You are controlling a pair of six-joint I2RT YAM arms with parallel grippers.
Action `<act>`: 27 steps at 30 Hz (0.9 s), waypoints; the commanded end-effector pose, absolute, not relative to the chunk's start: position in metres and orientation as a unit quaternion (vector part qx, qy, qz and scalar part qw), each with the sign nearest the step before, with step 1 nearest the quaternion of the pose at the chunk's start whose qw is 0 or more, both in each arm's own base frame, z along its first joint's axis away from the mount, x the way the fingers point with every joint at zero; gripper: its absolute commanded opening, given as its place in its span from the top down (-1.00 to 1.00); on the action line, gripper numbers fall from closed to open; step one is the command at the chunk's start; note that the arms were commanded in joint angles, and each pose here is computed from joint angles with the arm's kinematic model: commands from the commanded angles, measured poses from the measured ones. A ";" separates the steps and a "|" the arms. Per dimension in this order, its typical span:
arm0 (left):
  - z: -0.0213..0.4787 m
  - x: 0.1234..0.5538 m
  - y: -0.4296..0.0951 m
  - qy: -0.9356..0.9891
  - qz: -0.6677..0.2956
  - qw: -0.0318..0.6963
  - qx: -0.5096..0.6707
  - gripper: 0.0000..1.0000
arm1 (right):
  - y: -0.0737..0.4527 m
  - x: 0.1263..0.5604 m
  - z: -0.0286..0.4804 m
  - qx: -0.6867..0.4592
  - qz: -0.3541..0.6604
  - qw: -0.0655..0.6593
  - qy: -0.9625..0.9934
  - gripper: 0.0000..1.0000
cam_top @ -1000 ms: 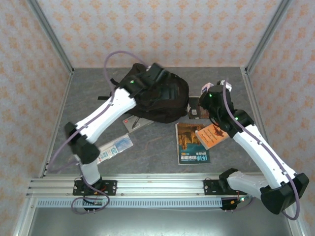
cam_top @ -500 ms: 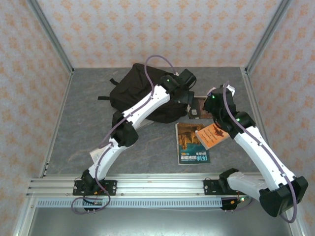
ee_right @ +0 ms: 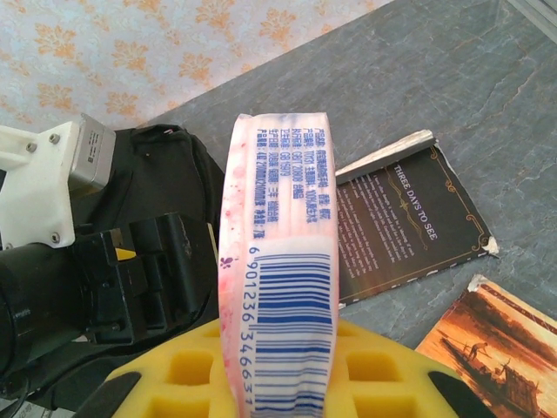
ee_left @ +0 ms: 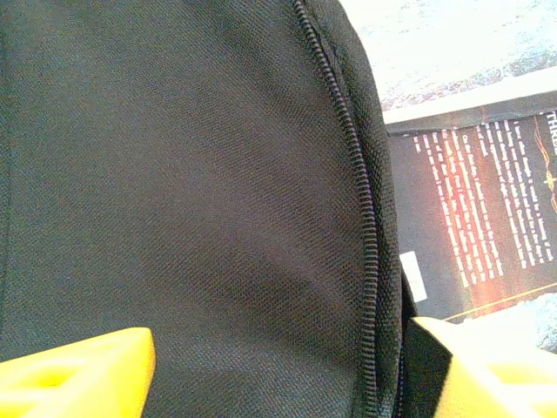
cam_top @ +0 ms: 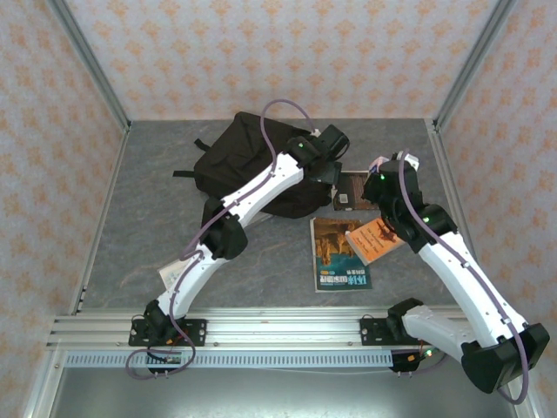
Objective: Pack the student bag
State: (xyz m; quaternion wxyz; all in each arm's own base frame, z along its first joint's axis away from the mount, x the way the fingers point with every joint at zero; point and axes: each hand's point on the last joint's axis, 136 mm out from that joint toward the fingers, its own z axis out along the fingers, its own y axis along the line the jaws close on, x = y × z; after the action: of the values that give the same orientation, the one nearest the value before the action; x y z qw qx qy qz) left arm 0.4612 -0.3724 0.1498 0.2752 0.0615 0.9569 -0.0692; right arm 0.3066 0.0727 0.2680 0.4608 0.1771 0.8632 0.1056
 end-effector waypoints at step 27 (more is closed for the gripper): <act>0.154 0.480 -0.386 0.950 -0.191 0.241 0.045 1.00 | 0.065 0.308 0.264 0.171 0.083 0.473 0.861 0.70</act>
State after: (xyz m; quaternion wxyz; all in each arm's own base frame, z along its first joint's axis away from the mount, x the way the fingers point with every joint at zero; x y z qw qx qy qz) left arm 0.4723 -0.3881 0.1350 0.2268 0.0494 0.9578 -0.1696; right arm 0.3042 0.0708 0.2569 0.4562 0.1677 0.8689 0.0937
